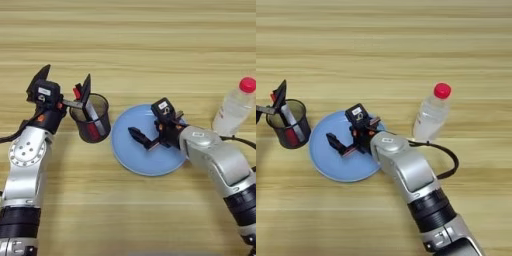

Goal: Move the objects on the table

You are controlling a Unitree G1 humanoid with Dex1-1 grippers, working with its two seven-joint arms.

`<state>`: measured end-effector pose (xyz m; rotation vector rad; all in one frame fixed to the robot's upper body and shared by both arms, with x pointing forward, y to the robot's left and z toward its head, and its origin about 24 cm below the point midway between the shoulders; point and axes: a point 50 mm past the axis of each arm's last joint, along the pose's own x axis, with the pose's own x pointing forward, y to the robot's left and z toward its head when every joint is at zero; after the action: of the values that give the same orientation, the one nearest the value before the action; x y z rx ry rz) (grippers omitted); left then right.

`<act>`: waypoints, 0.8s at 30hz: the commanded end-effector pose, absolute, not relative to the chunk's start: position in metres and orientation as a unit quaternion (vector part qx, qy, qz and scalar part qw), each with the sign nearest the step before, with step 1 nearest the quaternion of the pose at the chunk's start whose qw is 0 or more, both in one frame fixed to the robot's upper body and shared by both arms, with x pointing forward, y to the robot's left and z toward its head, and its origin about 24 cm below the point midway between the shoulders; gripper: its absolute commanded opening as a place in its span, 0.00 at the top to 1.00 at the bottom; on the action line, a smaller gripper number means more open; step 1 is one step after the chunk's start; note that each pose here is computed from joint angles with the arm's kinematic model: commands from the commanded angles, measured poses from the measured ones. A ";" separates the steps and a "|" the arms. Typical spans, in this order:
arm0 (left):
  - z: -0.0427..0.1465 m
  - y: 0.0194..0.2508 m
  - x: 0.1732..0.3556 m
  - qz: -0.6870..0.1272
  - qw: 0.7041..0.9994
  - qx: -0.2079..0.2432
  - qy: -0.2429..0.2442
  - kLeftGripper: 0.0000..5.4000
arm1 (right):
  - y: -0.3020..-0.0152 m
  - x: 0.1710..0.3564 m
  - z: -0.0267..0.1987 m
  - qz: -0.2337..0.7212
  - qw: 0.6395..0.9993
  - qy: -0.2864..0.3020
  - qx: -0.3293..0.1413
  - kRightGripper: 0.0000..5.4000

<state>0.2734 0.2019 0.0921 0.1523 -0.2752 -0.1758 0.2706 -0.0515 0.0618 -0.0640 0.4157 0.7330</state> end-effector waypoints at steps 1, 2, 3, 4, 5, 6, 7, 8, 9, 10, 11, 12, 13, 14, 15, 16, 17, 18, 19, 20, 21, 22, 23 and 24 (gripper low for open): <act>0.093 0.203 0.274 -0.081 0.985 0.067 -0.138 0.01 | -0.047 0.271 0.059 0.376 0.898 0.226 -0.030 0.00; 0.093 0.203 0.274 -0.081 0.985 0.067 -0.138 0.01 | -0.047 0.270 0.058 0.380 0.894 0.235 -0.028 0.00; 0.093 0.203 0.274 -0.081 0.985 0.067 -0.139 0.01 | -0.048 0.270 0.056 0.382 0.892 0.242 -0.026 0.00; 0.094 0.203 0.275 -0.081 0.985 0.067 -0.139 0.01 | -0.049 0.270 0.055 0.383 0.890 0.248 -0.025 0.00; 0.094 0.203 0.275 -0.081 0.985 0.066 -0.140 0.01 | -0.050 0.271 0.054 0.383 0.888 0.252 -0.024 0.00; 0.094 0.203 0.275 -0.081 0.985 0.066 -0.140 0.01 | -0.050 0.271 0.053 0.383 0.887 0.255 -0.024 0.00; 0.094 0.202 0.275 -0.081 0.985 0.066 -0.140 0.01 | -0.052 0.272 0.052 0.382 0.887 0.258 -0.024 0.00; 0.094 0.202 0.275 -0.081 0.985 0.066 -0.140 0.01 | -0.053 0.272 0.051 0.382 0.886 0.261 -0.025 0.00; 0.094 0.202 0.275 -0.082 0.985 0.066 -0.140 0.01 | -0.053 0.272 0.050 0.382 0.885 0.264 -0.026 0.00; 0.094 0.202 0.275 -0.082 0.985 0.066 -0.140 0.01 | -0.055 0.272 0.049 0.383 0.884 0.266 -0.030 0.00; 0.094 0.202 0.275 -0.082 0.984 0.066 -0.140 0.01 | -0.056 0.270 0.048 0.386 0.882 0.269 -0.035 0.00; 0.094 0.202 0.275 -0.082 0.984 0.066 -0.141 0.01 | -0.057 0.268 0.047 0.392 0.878 0.270 -0.041 0.00; 0.094 0.202 0.275 -0.083 0.984 0.065 -0.141 0.01 | -0.058 0.266 0.046 0.400 0.875 0.270 -0.049 0.00; 0.094 0.201 0.275 -0.083 0.984 0.065 -0.142 0.01 | -0.059 0.263 0.044 0.409 0.869 0.272 -0.055 0.00; 0.094 0.201 0.275 -0.084 0.984 0.065 -0.142 0.01 | -0.061 0.260 0.042 0.417 0.864 0.276 -0.063 0.00; 0.094 0.201 0.275 -0.084 0.984 0.065 -0.142 0.01 | -0.063 0.258 0.039 0.424 0.859 0.279 -0.071 0.00; 0.095 0.200 0.275 -0.085 0.984 0.065 -0.142 0.01 | -0.065 0.255 0.036 0.431 0.853 0.283 -0.079 0.00; 0.095 0.200 0.275 -0.086 0.984 0.065 -0.142 0.01 | -0.067 0.253 0.034 0.437 0.848 0.287 -0.086 0.00; 0.095 0.200 0.275 -0.086 0.984 0.064 -0.142 0.01 | -0.069 0.251 0.032 0.444 0.843 0.289 -0.094 0.00; 0.095 0.199 0.275 -0.087 0.984 0.064 -0.142 0.01 | -0.071 0.250 0.031 0.450 0.839 0.291 -0.100 0.00; 0.095 0.199 0.275 -0.087 0.984 0.064 -0.143 0.01 | -0.072 0.249 0.030 0.455 0.835 0.291 -0.105 0.00; 0.095 0.199 0.275 -0.087 0.984 0.064 -0.143 0.01 | -0.074 0.248 0.030 0.459 0.832 0.291 -0.112 0.00; 0.095 0.199 0.275 -0.087 0.984 0.064 -0.143 0.01 | -0.075 0.248 0.029 0.462 0.829 0.291 -0.118 0.00; 0.095 0.199 0.275 -0.088 0.984 0.064 -0.143 0.01 | -0.077 0.247 0.028 0.465 0.827 0.291 -0.123 0.00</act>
<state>0.2740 0.1992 0.0919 0.1360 -0.2795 -0.1742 0.2554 -0.0669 0.0449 -0.2291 0.5265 0.9830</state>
